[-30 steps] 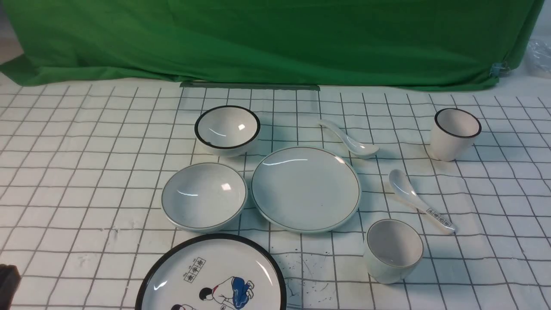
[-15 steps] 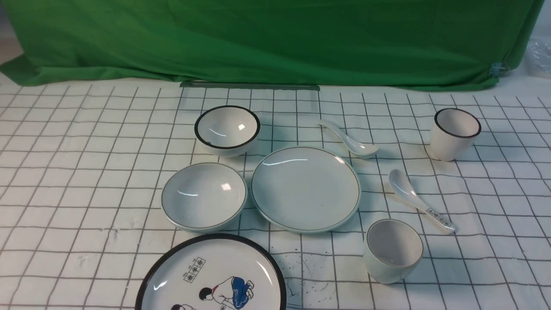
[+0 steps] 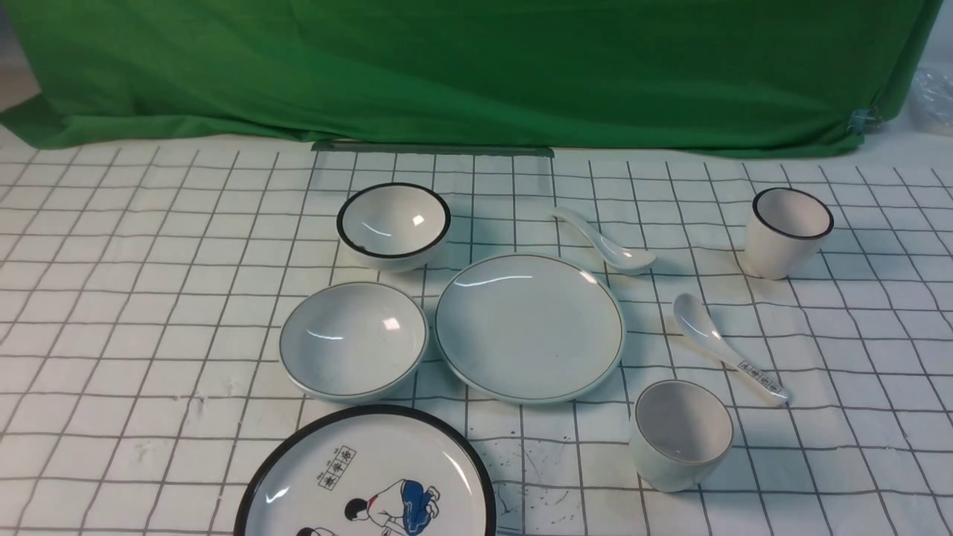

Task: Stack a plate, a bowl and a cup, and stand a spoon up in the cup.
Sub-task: Use the left arm to grab a blue rice bowl

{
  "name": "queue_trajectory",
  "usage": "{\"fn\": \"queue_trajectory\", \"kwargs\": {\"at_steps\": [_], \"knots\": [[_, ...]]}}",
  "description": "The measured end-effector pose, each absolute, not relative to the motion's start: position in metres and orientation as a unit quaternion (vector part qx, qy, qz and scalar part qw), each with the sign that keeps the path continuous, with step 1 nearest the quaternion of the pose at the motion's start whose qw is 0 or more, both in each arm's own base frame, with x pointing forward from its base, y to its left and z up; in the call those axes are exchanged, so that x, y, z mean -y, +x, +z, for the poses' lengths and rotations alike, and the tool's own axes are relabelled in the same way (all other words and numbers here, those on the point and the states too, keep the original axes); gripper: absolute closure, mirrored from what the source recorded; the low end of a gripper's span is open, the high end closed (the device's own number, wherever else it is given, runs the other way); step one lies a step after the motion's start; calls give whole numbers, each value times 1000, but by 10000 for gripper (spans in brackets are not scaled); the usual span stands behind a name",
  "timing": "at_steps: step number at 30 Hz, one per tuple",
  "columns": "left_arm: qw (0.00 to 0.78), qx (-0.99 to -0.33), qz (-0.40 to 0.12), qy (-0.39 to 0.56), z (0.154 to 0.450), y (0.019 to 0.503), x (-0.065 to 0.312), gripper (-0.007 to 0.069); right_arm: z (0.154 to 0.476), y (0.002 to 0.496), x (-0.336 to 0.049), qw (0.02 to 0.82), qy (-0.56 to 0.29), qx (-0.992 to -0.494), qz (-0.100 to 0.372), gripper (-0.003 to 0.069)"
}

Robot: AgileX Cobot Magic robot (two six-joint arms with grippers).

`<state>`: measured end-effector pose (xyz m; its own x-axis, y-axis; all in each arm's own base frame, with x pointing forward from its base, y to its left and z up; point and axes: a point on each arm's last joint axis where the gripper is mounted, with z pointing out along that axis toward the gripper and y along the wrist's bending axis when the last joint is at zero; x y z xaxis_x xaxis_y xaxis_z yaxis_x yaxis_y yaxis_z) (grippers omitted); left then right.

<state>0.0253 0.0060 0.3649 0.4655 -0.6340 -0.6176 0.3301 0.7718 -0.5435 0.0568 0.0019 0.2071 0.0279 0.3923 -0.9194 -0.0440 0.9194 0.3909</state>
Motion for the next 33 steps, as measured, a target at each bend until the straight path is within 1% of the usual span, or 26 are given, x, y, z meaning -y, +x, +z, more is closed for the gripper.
{"fn": "queue_trajectory", "kwargs": {"at_steps": [2,3,5,7,8,9,10,12,13,14,15,16,17,18,19,20,21,23,24,25,26,27,30,31,32,33], "knots": [[774,-545,-276,-164,395,46,3,622,215,56,0,724,165,-640,195,420],[737,-606,-258,-152,403,61,7,622,216,56,0,729,173,-630,204,420],[657,-708,-225,-130,407,94,14,622,219,55,1,736,182,-615,217,420],[529,-822,-191,-91,397,136,21,622,221,55,1,738,188,-607,225,420],[515,-831,-190,-92,393,140,22,622,221,55,1,739,188,-607,225,420],[476,-858,-178,-73,387,155,24,622,221,55,1,739,190,-606,226,420],[403,-899,-162,-49,368,186,27,622,221,55,1,739,193,-603,231,424],[340,-928,-150,-32,345,214,28,622,220,55,1,732,195,-610,232,438],[296,-944,-142,-24,326,235,29,622,219,55,-1,717,194,-628,234,461],[290,-946,-141,-22,323,238,30,622,217,56,-1,706,193,-641,232,473],[255,-958,-134,-12,306,253,34,622,220,55,-5,668,178,-687,226,526],[229,-965,-126,3,292,264,40,622,232,54,-9,642,146,-722,214,576],[224,-967,-122,10,287,268,43,622,236,54,-11,617,123,-751,200,599],[220,-969,-114,24,280,275,50,622,252,54,-15,588,86,-782,188,616],[226,-967,-110,30,276,280,54,622,260,56,-17,557,66,-807,182,622],[226,-968,-108,32,275,282,56,622,263,57,-17,558,62,-808,181,623],[236,-965,-106,33,272,289,63,622,275,62,-21,512,37,-840,173,628],[237,-965,-108,18,268,301,70,622,295,76,-26,442,4,-882,160,629],[237,-965,-110,13,268,303,71,622,298,79,-27,436,-1,-886,156,628],[231,-967,-109,1,263,315,73,619,306,94,-31,389,-30,-910,141,622],[231,-967,-108,0,262,317,73,618,308,98,-31,383,-36,-913,138,620],[225,-969,-104,-5,257,328,75,606,312,113,-35,354,-53,-925,129,608],[194,-977,-91,-1,238,349,78,547,314,144,-40,309,-69,-941,119,574],[193,-977,-90,0,237,351,78,542,315,144,-40,310,-69,-941,120,574],[179,-980,-82,2,229,357,79,502,313,154,-43,295,-72,-945,120,561],[165,-984,-72,3,218,364,79,438,309,163,-45,279,-76,-950,120,550]]}}
